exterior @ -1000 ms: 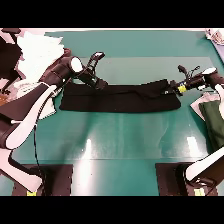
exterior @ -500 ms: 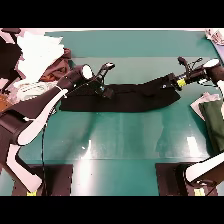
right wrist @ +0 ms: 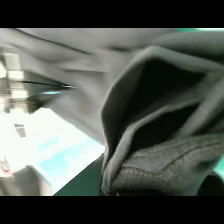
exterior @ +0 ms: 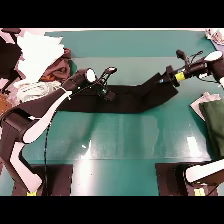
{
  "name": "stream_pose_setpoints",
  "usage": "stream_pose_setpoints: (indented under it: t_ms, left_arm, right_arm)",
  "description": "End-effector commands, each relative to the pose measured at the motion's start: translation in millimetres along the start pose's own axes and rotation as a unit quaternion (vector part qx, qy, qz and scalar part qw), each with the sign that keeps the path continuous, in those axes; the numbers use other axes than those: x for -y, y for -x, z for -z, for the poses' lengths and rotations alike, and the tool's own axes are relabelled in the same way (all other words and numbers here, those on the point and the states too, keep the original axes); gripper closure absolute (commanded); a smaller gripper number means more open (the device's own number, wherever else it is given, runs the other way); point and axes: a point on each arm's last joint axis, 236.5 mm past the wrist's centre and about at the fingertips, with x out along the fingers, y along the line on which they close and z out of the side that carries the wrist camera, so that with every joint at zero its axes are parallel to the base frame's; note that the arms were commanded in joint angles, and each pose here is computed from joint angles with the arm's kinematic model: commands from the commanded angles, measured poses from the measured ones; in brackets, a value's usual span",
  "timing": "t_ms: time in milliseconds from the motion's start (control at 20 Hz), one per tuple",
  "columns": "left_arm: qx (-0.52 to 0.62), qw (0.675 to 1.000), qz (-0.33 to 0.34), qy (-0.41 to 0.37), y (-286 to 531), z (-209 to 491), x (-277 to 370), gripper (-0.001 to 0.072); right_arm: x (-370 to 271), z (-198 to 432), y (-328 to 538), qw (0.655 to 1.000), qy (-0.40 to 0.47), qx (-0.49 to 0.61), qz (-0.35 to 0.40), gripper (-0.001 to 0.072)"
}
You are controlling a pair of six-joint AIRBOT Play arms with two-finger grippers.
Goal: Fold the shirts.
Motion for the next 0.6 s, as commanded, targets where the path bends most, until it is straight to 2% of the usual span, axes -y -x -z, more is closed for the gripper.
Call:
stream_pose_setpoints:
  t_ms: [0,150,300,450,550]
  left_arm:
    - [0.01,1.0,-0.003,0.001,-1.3,-4.5,-1.4,0.0685]
    - [0.019,1.0,-0.003,0.003,-1.1,-8.7,-1.7,0.0685]
    - [0.022,1.0,-0.004,0.003,-1.2,-10.2,-2.3,0.0685]
    - [0.026,1.0,-0.006,0.008,-1.0,-12.0,-2.9,0.0685]
    - [0.026,1.0,-0.006,0.009,-1.0,-12.0,-2.8,0.0685]
  right_arm:
    - [-75.9,-5.9,30.0,0.995,0.0,0.062,-0.075,0.0697]
    - [-140.3,4.4,47.1,0.987,0.04,0.098,-0.121,0.0697]
    - [-185.3,14.6,44.5,0.981,0.065,0.123,-0.134,0.0697]
    - [-206.5,33.9,22.3,0.983,0.07,0.096,-0.138,0.0697]
    - [-198.0,43.2,6.0,0.988,0.08,0.08,-0.101,0.0697]
